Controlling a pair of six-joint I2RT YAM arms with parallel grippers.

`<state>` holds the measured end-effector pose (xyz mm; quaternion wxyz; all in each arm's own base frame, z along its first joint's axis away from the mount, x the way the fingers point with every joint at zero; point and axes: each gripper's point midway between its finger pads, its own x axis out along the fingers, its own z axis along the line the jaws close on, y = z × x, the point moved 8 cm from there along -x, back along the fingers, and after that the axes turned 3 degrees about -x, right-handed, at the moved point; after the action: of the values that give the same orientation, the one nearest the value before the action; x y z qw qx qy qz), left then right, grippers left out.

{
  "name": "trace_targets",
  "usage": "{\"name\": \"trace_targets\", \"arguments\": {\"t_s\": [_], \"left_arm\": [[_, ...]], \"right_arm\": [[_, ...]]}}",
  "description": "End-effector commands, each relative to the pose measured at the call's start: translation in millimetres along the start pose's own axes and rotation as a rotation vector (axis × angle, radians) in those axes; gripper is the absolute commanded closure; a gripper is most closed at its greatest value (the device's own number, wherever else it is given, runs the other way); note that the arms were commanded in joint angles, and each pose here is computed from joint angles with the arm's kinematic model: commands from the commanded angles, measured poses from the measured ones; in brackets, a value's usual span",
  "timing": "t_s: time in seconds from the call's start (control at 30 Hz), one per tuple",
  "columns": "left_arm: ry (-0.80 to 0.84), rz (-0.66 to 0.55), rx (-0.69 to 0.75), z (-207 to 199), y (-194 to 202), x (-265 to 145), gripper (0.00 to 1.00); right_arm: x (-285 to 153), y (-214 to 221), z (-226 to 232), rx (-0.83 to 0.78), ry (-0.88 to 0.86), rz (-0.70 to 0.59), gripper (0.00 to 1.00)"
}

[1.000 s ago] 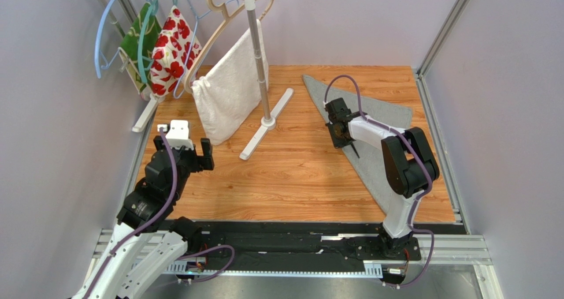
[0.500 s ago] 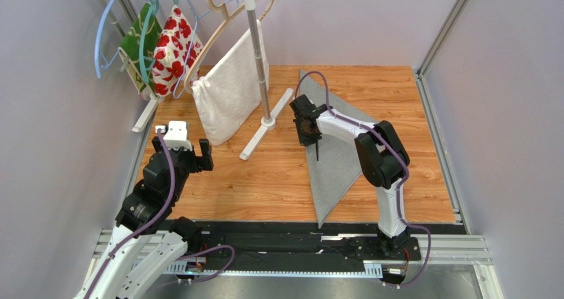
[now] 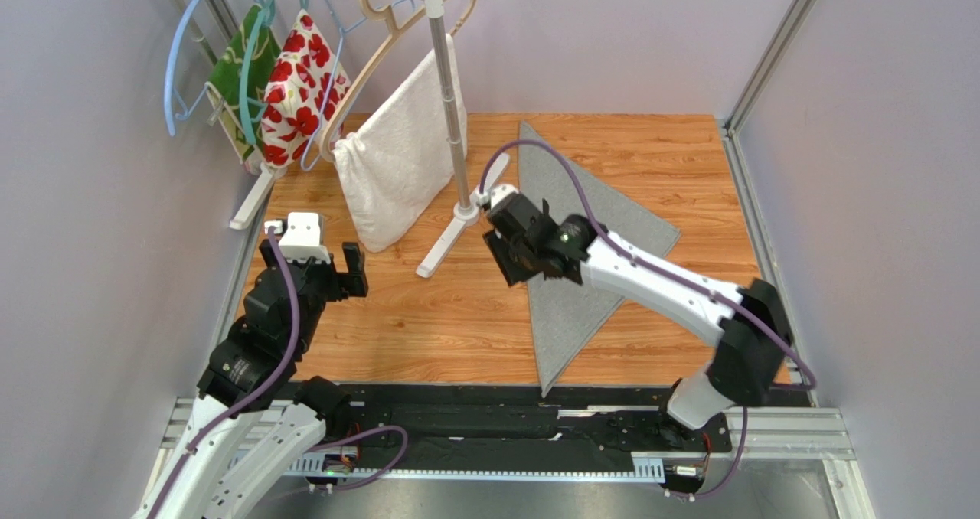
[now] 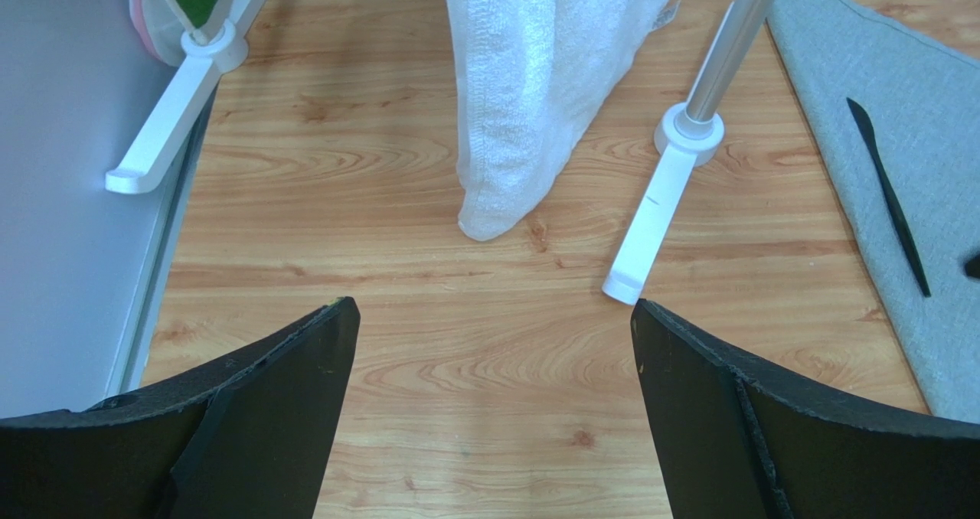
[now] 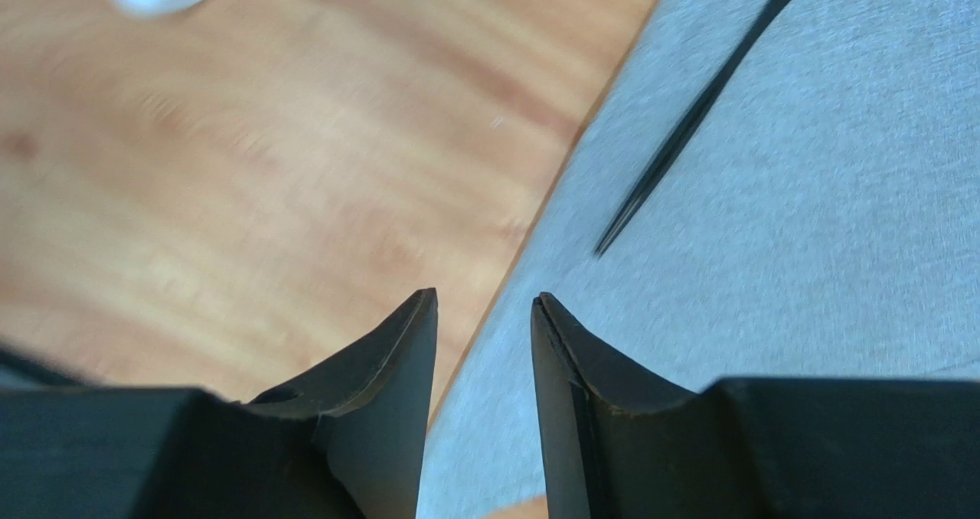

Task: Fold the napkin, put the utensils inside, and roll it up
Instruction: Fold the napkin

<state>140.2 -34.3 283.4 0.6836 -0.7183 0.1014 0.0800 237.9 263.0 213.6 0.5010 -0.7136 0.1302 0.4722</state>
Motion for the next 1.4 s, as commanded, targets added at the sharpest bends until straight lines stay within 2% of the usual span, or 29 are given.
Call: {"name": "trace_targets", "arguments": {"t_s": [0.0, 0.2, 0.33, 0.5, 0.73, 1.07, 1.37], "left_arm": [[-0.023, -0.027, -0.01, 3, -3, -3, 0.02], [0.009, -0.017, -0.013, 0, -3, -2, 0.02], [0.021, -0.02, -0.017, -1, -3, -4, 0.02], [0.028, -0.032, -0.022, 0, -4, -6, 0.02], [0.044, -0.026, -0.022, -2, -3, -6, 0.02], [0.043, -0.022, -0.022, -2, -3, -6, 0.02], [0.04, -0.022, -0.023, -2, -3, -5, 0.02]], "right_arm": [[-31, 80, 44, -0.173, -0.003, 0.11, 0.55], [-51, 126, 96, -0.285, 0.012, 0.084, 0.49], [-51, 146, 106, -0.251, 0.117, 0.157, 0.49], [-47, 170, 118, -0.297, 0.221, 0.193, 0.5], [-35, 183, 124, -0.269, 0.228, 0.19, 0.53], [-18, 197, 116, -0.309, 0.27, 0.22, 0.6], [-12, 204, 109, -0.283, 0.26, 0.234, 0.62]]}}
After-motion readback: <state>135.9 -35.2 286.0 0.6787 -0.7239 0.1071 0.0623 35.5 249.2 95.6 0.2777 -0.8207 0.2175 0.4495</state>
